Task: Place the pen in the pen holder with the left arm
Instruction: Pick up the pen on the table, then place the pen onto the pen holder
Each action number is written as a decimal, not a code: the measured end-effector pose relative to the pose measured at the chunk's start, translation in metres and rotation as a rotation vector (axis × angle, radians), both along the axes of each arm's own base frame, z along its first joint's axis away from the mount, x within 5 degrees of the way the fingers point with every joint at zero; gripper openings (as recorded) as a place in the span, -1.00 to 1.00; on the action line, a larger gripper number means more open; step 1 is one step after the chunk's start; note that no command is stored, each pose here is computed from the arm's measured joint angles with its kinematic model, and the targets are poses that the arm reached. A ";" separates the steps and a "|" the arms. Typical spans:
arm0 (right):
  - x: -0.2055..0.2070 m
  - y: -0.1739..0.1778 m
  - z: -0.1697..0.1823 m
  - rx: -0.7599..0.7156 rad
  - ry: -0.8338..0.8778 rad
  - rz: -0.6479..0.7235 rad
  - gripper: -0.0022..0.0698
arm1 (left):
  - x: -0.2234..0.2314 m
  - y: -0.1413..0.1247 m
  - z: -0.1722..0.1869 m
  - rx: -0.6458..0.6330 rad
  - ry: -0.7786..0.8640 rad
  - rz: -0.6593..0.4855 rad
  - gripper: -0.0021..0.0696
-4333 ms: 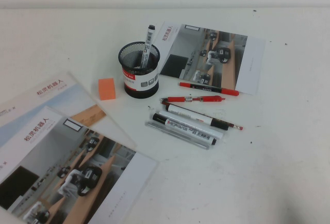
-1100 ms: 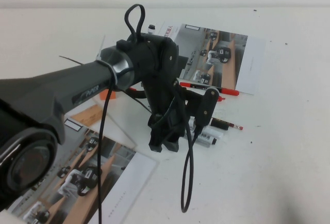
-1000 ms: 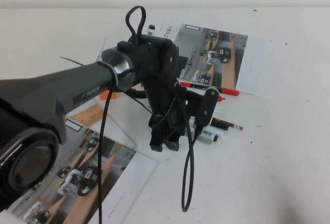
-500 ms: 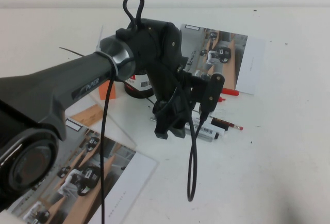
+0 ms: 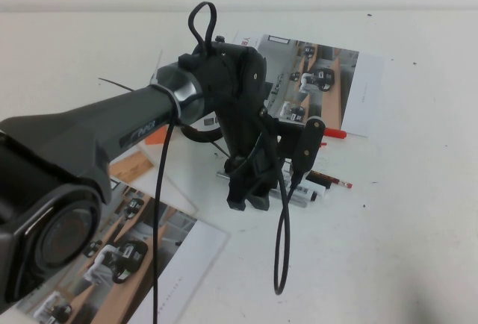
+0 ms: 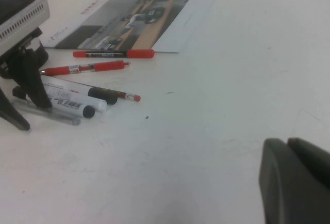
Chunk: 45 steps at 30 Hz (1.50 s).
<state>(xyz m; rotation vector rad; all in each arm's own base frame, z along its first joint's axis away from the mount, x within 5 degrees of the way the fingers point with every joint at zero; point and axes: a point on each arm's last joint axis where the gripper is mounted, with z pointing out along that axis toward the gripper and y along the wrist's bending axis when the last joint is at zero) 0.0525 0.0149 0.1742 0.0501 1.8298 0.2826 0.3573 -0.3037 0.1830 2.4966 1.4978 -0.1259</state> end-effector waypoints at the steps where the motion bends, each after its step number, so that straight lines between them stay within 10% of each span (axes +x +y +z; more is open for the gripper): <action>1: 0.000 0.000 0.000 0.002 0.000 0.000 -1.00 | 0.000 0.000 0.000 0.005 -0.002 -0.002 -0.13; 15: 0.000 0.000 0.000 0.002 0.000 0.000 -1.00 | 0.000 0.003 -0.008 0.045 0.014 -0.012 -0.18; 23: 0.000 0.000 0.000 0.002 0.000 0.000 -1.00 | 0.001 0.004 -0.008 0.065 0.012 -0.019 -0.77; 30: 0.000 0.000 0.000 0.002 0.000 0.000 -1.00 | -0.003 0.003 -0.004 0.036 0.052 0.115 -0.82; 45: 0.000 0.000 0.000 0.002 0.000 0.000 -1.00 | -0.060 0.034 0.178 -0.552 -0.114 0.447 -0.82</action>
